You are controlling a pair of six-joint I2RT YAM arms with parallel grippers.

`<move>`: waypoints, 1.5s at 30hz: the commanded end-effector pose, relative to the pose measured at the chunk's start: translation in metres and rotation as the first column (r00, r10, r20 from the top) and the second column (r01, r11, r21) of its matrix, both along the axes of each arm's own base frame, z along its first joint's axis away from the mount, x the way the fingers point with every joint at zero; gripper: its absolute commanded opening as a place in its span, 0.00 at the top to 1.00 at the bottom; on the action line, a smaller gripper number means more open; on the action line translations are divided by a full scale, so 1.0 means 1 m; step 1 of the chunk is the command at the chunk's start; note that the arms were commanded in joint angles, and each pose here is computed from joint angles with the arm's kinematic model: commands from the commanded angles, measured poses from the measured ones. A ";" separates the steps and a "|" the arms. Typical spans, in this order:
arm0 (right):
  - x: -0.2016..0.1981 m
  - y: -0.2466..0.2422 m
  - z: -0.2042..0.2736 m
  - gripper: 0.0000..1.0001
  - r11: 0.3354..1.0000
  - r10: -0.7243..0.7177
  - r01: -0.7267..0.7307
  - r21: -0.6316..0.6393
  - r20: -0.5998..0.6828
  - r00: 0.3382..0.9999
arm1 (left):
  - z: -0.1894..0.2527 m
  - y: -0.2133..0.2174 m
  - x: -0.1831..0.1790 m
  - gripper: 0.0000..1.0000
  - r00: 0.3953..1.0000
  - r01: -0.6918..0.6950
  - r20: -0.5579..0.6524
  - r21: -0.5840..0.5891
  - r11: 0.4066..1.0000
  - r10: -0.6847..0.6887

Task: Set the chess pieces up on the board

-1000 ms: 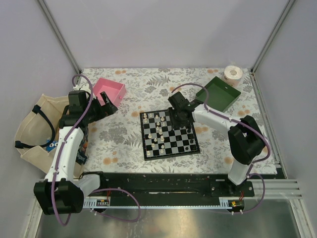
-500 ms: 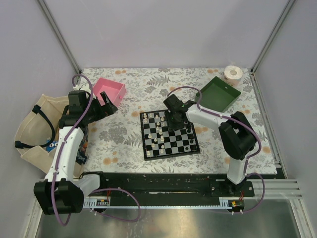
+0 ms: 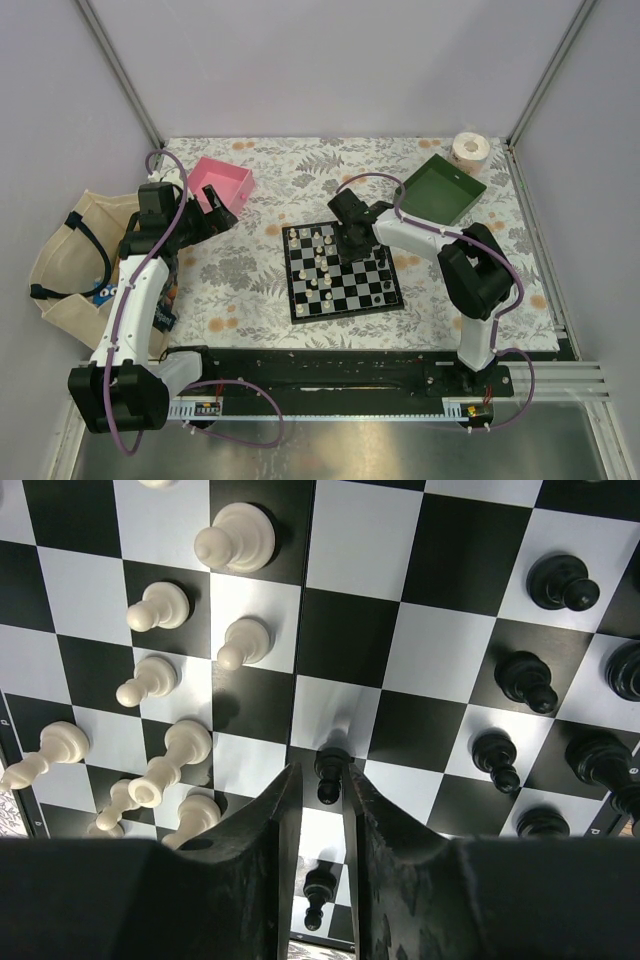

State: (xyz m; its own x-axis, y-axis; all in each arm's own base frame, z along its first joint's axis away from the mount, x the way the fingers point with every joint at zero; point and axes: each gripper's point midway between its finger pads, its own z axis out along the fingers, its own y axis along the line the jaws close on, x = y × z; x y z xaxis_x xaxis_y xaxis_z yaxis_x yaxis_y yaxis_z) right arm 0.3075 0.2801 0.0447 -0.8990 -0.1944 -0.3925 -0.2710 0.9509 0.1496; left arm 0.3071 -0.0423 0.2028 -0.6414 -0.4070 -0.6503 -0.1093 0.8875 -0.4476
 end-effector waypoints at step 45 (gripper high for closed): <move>-0.005 -0.066 0.017 0.91 0.989 -0.145 0.147 -0.016 0.072 0.987 | 0.009 -0.001 0.007 0.01 0.999 0.018 0.041 -0.004 1.000 -0.018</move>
State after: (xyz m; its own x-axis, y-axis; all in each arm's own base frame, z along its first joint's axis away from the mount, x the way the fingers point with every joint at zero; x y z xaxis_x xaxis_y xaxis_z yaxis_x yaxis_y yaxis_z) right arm 0.2916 0.2130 0.0535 -0.9048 -0.1087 -0.4118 -0.1599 0.9828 0.0919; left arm 0.3076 -0.0424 0.2011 -0.6455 -0.4072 -0.6462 -0.1117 0.8873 -0.4475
